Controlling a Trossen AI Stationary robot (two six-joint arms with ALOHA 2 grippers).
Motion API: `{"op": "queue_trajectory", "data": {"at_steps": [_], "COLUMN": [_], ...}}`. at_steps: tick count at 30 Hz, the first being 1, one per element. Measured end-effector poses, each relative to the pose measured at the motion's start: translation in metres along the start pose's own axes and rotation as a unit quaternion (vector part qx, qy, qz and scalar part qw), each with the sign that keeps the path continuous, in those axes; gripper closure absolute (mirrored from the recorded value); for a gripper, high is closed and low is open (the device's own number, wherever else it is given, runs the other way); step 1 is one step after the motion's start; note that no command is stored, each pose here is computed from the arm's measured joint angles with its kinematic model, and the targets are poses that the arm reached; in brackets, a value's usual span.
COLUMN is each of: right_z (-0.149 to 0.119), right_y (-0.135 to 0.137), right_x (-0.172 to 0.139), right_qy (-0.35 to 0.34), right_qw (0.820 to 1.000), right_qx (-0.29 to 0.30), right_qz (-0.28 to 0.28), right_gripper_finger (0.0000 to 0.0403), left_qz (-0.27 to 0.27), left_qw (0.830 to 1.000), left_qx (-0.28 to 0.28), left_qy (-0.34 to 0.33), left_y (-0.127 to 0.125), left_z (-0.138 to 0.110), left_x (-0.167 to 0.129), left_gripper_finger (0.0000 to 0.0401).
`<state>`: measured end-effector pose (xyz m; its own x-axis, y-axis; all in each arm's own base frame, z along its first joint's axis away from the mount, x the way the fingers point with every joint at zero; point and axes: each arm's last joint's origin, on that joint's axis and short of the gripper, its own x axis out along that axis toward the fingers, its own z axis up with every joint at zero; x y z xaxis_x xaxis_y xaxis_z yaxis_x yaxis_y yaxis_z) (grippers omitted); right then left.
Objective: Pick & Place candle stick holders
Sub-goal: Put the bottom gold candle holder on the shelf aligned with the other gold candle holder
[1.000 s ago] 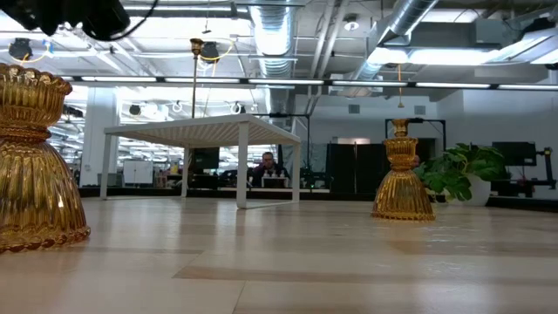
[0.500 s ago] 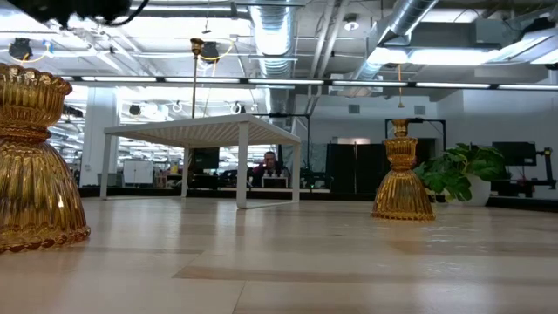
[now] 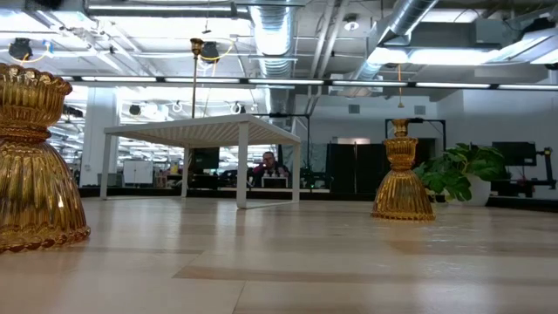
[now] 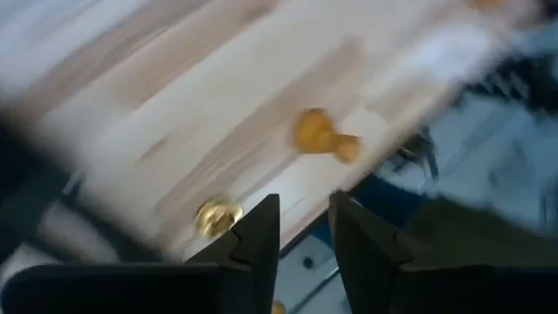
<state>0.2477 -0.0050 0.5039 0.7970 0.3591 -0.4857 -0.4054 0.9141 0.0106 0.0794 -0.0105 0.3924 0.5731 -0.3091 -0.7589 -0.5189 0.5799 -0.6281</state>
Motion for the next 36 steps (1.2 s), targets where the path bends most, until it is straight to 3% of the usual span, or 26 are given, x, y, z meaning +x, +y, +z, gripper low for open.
{"op": "queue_trajectory", "data": {"at_steps": [5, 7, 11, 13, 16, 21, 31, 36], "right_z": [0.001, 0.001, 0.001, 0.001, 0.002, 0.001, -0.004, -0.008], "right_y": [0.008, 0.012, 0.018, 0.020, 0.020, 0.021, 0.022, 0.023], "right_x": [-0.017, -0.026, -0.039, -0.043, -0.045, -0.046, -0.046, -0.046], "right_qy": [-0.019, -0.028, -0.044, -0.051, -0.054, -0.053, -0.027, -0.009], "right_qw": [1.000, 0.999, 0.999, 0.998, 0.998, 0.998, 0.999, 0.999], "right_qx": [0.010, 0.016, 0.025, 0.028, 0.031, 0.027, 0.027, 0.031], "right_qz": [-0.005, -0.008, -0.012, -0.018, -0.025, -0.025, -0.020, -0.016], "right_gripper_finger": [0.0145, 0.0145, 0.0145, 0.0145, 0.0145, 0.0145, 0.0145, 0.0145], "left_qz": [-0.005, 0.019, 0.015, 0.033, 0.070, 0.124, 0.194, 0.184], "left_qw": [0.994, 0.992, 0.989, 0.992, 0.992, 0.972, 0.936, 0.923], "left_qx": [0.103, 0.108, 0.122, 0.083, -0.022, -0.145, -0.208, -0.247], "left_qy": [0.039, 0.070, 0.085, 0.092, 0.102, 0.138, 0.208, 0.232], "left_y": [0.002, 0.009, 0.012, 0.015, 0.020, 0.027, 0.032, 0.036], "left_z": [-0.013, -0.020, -0.024, -0.024, -0.024, -0.023, -0.020, -0.020], "left_x": [-0.008, -0.009, -0.007, 0.000, 0.016, 0.042, 0.082, 0.098], "left_gripper_finger": [0.0300, 0.0300, 0.0299, 0.0299, 0.0288, 0.0247, 0.0194, 0.0189]}}
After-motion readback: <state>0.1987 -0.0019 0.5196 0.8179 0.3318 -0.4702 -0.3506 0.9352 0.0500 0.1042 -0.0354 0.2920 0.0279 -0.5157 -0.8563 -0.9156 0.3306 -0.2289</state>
